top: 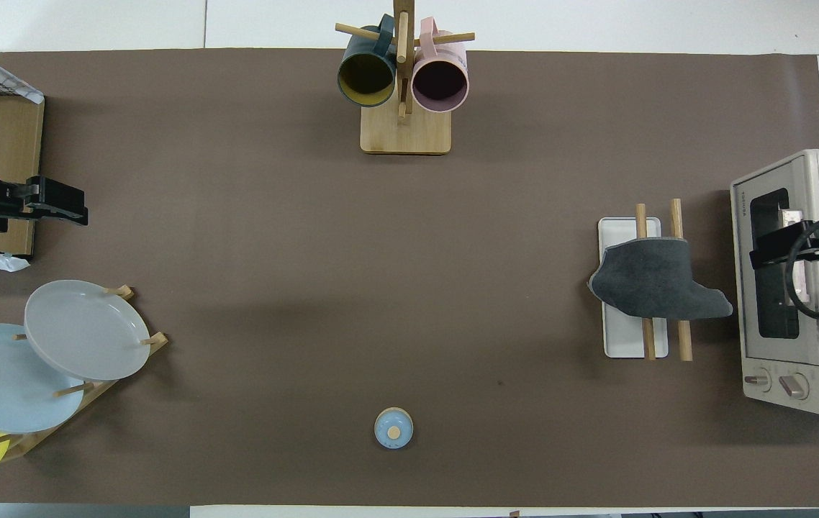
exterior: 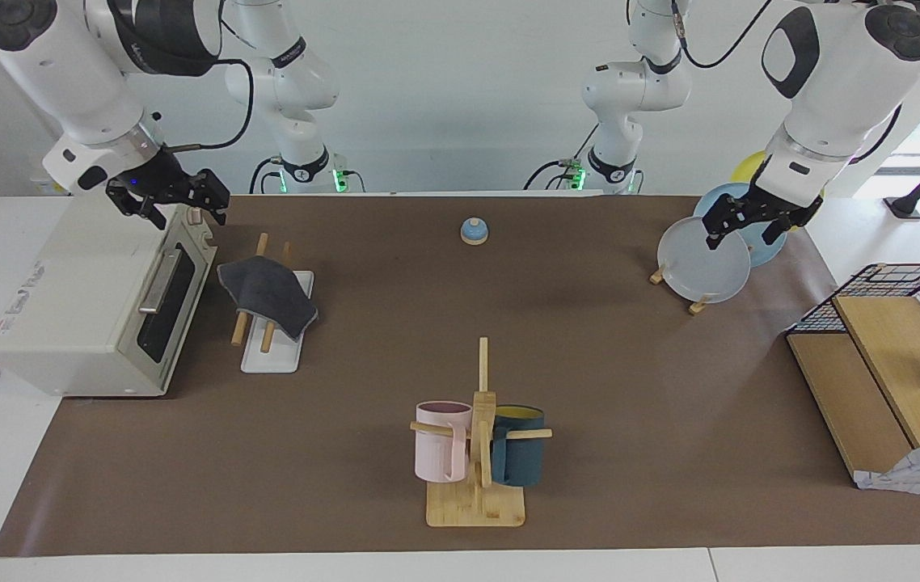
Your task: Fold towel and hang on rack
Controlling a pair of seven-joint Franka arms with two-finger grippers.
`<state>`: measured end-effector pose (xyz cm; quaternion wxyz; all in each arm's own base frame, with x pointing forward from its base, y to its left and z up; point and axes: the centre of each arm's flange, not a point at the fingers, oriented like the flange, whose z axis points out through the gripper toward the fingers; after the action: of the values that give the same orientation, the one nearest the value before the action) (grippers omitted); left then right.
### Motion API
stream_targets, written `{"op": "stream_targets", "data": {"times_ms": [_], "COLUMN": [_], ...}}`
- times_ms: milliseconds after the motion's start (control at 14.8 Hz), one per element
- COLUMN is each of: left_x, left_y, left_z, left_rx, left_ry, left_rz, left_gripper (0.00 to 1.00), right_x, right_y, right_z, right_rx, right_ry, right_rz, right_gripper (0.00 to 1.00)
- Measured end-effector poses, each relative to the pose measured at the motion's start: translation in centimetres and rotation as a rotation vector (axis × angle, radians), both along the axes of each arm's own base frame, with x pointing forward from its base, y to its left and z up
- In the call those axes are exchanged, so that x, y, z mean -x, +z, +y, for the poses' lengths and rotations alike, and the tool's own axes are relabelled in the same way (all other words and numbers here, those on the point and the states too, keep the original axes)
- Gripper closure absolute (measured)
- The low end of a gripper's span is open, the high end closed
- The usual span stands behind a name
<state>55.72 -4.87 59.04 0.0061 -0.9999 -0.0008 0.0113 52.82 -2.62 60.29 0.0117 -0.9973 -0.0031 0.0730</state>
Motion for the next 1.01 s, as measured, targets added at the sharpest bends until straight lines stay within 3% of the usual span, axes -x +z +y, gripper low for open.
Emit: {"op": "stream_targets", "data": {"times_ms": [270,1012], "left_x": [0.0,0.0], "left_y": [0.0,0.0], "left_z": [0.2,0.1], "left_rx": [0.000,0.000], "left_ry": [0.003,0.002], "left_rz": [0.000,0.000], "left_gripper": [0.00,0.00], "right_x": [-0.6,-2.0], "right_y": [1.3,1.4], "right_z": [3.4,3.2], "right_rx": [0.055,0.064], "right_ry": [-0.027,-0.032], "right_rz": [-0.005,-0.005], "right_gripper": [0.00,0.00]}}
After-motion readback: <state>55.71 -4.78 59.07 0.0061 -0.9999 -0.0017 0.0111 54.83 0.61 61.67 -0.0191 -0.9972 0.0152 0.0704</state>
